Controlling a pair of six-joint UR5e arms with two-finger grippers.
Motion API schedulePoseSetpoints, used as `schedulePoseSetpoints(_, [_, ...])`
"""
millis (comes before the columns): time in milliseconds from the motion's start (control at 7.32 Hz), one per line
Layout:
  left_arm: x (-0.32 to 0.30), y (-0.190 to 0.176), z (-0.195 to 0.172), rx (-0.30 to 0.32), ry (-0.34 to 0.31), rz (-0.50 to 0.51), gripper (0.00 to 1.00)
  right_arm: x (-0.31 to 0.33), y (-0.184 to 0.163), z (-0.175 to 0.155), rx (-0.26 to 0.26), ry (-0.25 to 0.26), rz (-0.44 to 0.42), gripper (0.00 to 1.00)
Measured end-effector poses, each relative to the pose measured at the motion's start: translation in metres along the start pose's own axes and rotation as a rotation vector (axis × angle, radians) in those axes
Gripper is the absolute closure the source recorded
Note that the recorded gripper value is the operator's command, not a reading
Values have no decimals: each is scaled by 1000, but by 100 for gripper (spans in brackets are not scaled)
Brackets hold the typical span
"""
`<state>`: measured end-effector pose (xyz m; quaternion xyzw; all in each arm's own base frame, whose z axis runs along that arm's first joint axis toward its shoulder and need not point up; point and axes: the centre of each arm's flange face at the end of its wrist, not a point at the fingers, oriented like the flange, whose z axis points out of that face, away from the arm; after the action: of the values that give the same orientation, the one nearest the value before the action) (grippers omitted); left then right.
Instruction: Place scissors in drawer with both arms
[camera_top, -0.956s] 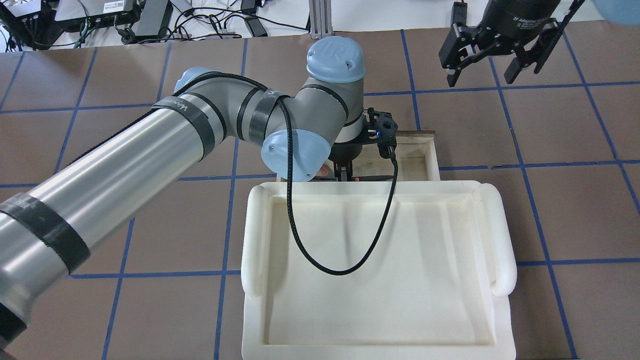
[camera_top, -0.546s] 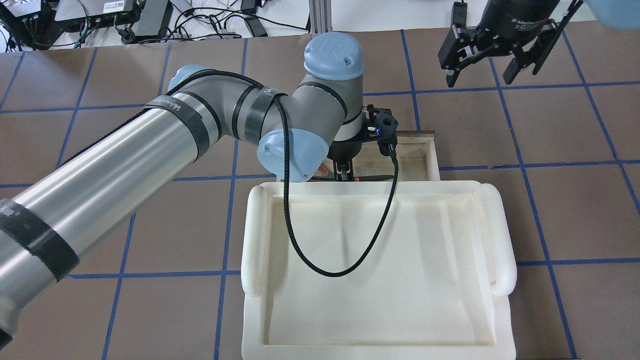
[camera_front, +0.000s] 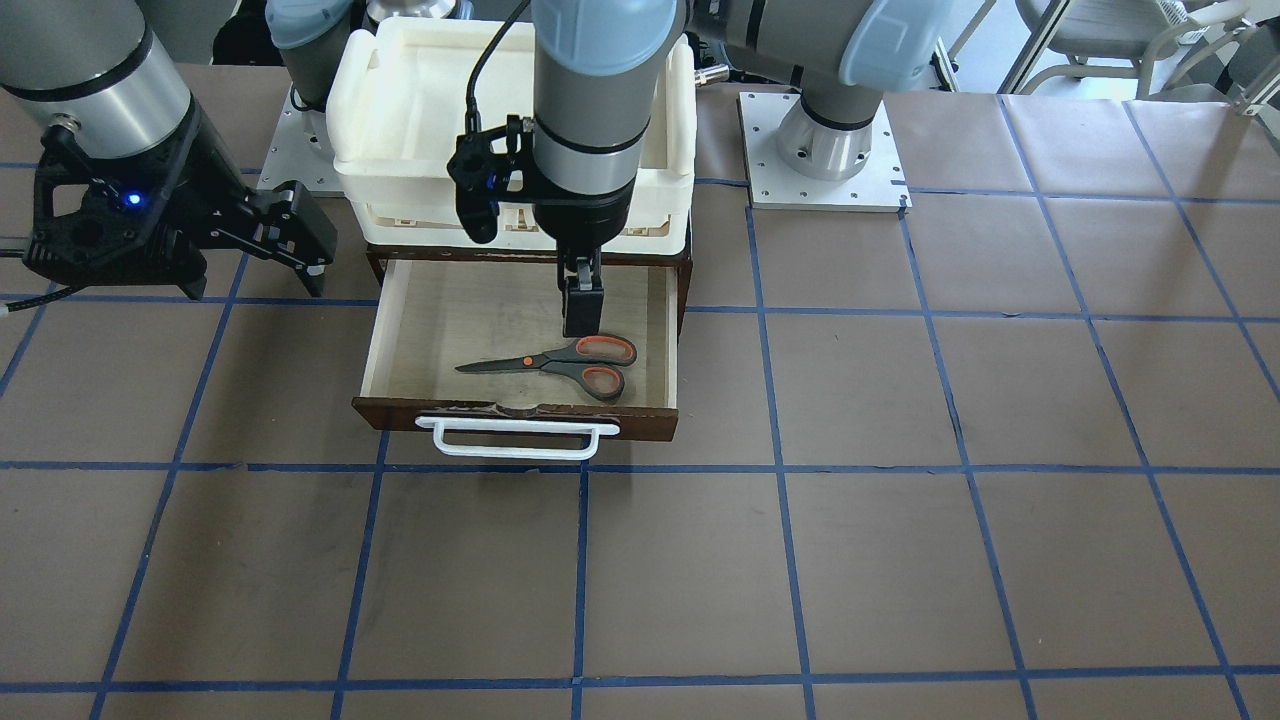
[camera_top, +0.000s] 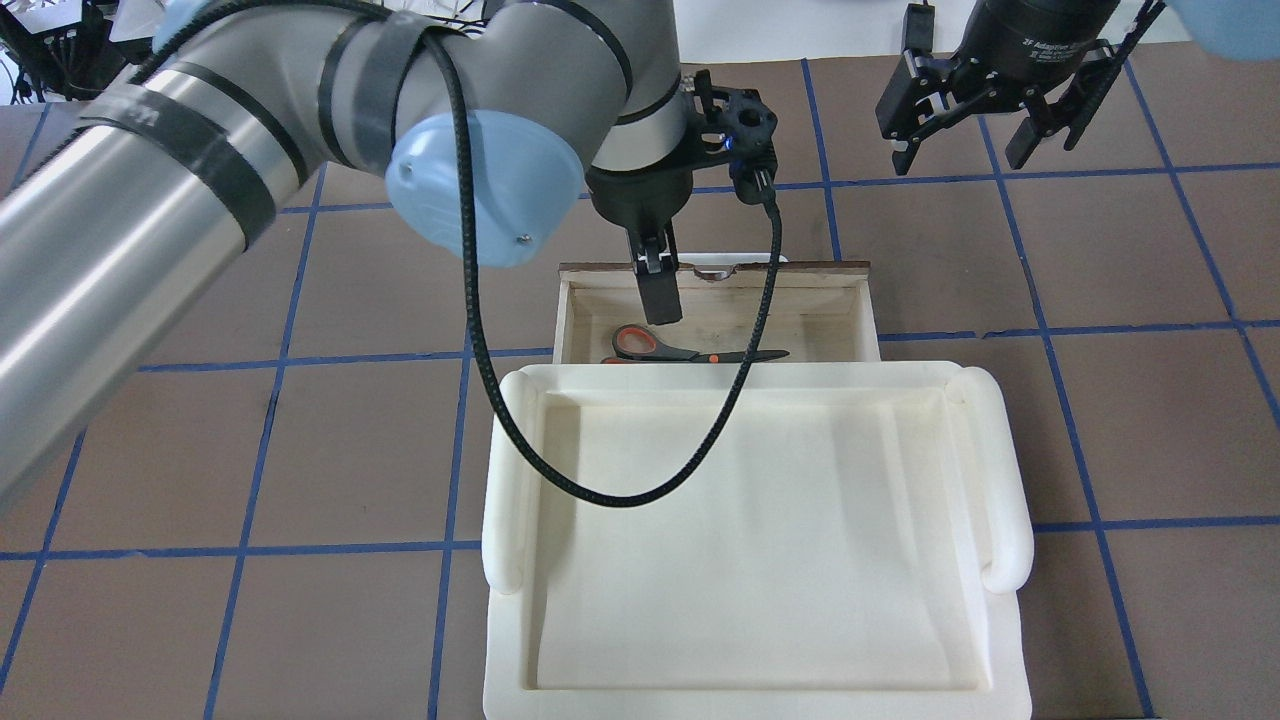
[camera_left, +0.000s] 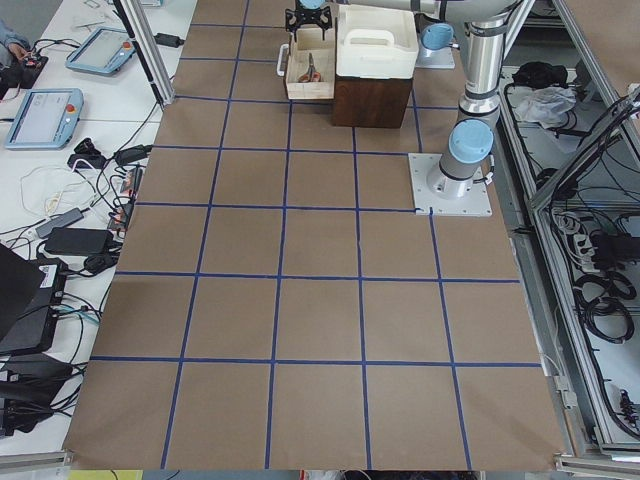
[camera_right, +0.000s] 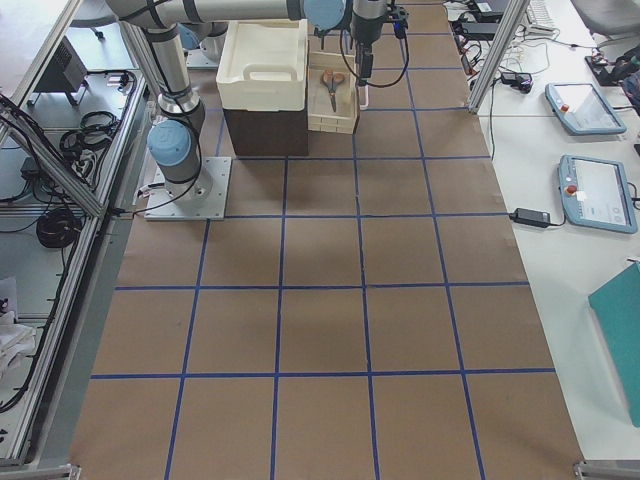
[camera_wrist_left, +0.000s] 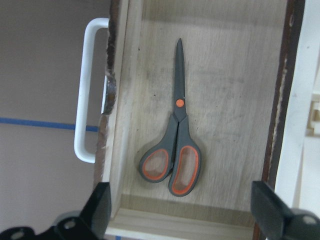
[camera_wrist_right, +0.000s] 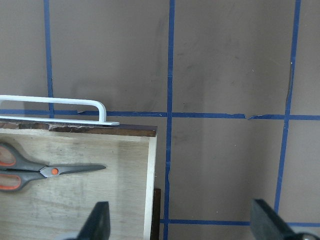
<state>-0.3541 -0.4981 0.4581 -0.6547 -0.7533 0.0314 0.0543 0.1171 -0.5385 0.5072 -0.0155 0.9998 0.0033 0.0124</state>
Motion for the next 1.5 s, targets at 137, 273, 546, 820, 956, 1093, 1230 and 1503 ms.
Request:
schedulePoseSetpoints(137, [-9,29,-34,27,-11,-65,0,0,1,0,-1,1,1,0])
schedulePoseSetpoints(273, [-14,65,-64,40,-25,-147,0,-1,1,0,-3,7,0,0])
schedulePoseSetpoints(546, [-29,144,-105,55,-55,-456,0,-1,4,3,-11,25,4,0])
schedulePoseSetpoints(820, [-29,196,-106,-11,-87,-922,0,-2,8,4,-15,27,8,0])
schedulePoseSetpoints(956, [-26,208,-97,-58,-106,-1055,1,-2,10,6,-18,26,8,0])
schedulePoseSetpoints(1093, [-22,214,-90,-83,-113,-1140,0,-2,12,7,-20,26,7,0])
schedulePoseSetpoints(1230, [-17,216,-84,-93,-111,-1225,1,-2,14,8,-22,26,7,0])
schedulePoseSetpoints(1503, [-8,216,-80,-91,-100,-1366,0,-2,14,9,-23,25,9,0])
